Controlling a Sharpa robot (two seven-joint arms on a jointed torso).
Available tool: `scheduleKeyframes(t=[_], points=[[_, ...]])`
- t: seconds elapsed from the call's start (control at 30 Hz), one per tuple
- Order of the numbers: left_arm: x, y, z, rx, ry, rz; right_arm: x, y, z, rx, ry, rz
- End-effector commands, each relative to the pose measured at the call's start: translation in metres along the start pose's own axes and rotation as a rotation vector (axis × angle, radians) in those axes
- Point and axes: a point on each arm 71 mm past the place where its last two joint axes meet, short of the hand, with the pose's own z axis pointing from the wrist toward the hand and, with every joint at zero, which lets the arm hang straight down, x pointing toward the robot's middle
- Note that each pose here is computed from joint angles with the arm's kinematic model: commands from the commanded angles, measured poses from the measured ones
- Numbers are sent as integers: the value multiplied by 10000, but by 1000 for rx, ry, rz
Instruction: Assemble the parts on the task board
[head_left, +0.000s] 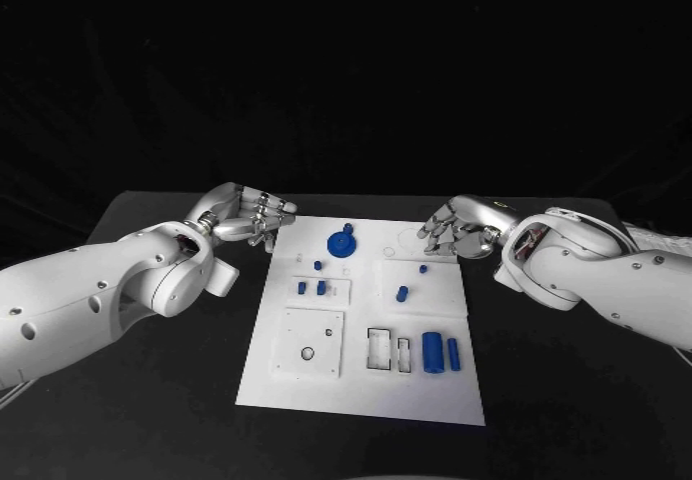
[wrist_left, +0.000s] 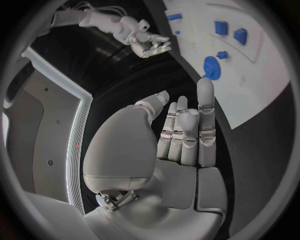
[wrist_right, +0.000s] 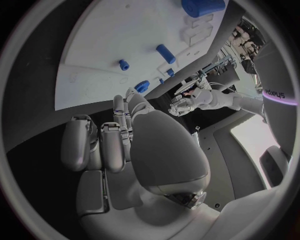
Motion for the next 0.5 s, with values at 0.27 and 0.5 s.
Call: scheduleKeyframes(t=[0.27, 0.5], points=[[-105, 35, -195, -11, -169, -535, 108, 127, -35, 23, 96, -388], [-136, 49, -242, -16, -180, -550, 122, 202, -73, 11, 112, -430]])
